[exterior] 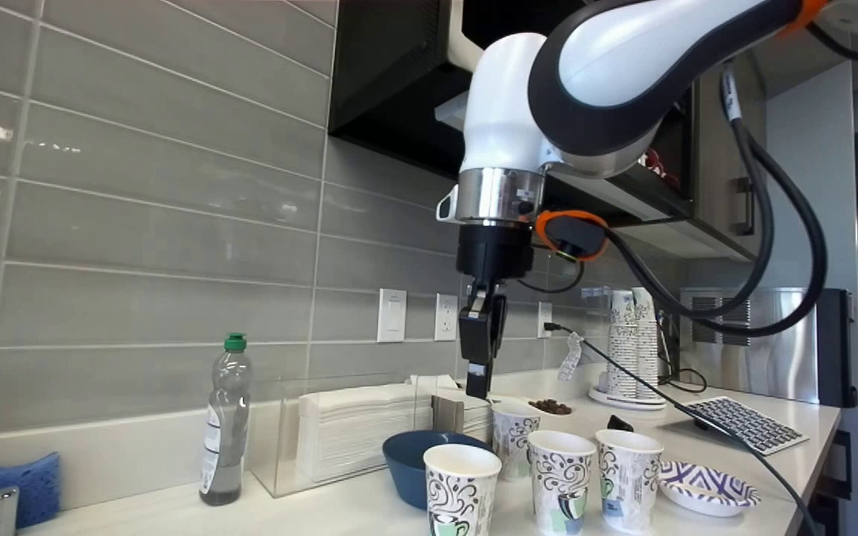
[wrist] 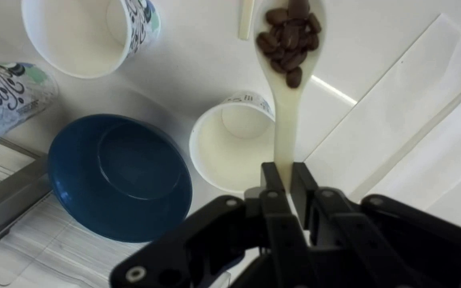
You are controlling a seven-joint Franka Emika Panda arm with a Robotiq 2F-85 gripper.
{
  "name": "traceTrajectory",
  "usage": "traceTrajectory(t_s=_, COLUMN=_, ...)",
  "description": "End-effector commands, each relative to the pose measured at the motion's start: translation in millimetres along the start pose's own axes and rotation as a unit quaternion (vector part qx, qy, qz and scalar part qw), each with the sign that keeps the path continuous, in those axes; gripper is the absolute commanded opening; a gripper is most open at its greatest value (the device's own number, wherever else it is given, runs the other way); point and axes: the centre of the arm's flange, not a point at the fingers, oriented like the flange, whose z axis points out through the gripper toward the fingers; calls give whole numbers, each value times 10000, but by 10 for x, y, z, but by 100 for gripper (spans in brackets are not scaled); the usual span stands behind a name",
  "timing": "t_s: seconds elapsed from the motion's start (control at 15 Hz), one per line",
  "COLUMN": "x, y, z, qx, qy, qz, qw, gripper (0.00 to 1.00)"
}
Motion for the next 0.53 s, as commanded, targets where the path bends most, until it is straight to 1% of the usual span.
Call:
traceTrajectory(t_s=0.0, x=381, y=101, z=34, qx=-61, qy=-13, qz=-369, qw=9993, gripper=3)
traceTrajectory(t_s=0.2, x=532, y=144, z=27, qx=-151, qy=58, qz=-588, qw=9981, gripper=3)
traceTrajectory(t_s=0.27, x=328, y=69, z=55, qx=-19, qy=64, qz=-393, qw=9992, gripper=13)
traceTrajectory(t_s=0.47, x=424, y=94, z=69, qx=-32, qy=89, qz=-476, qw=9988, gripper=13)
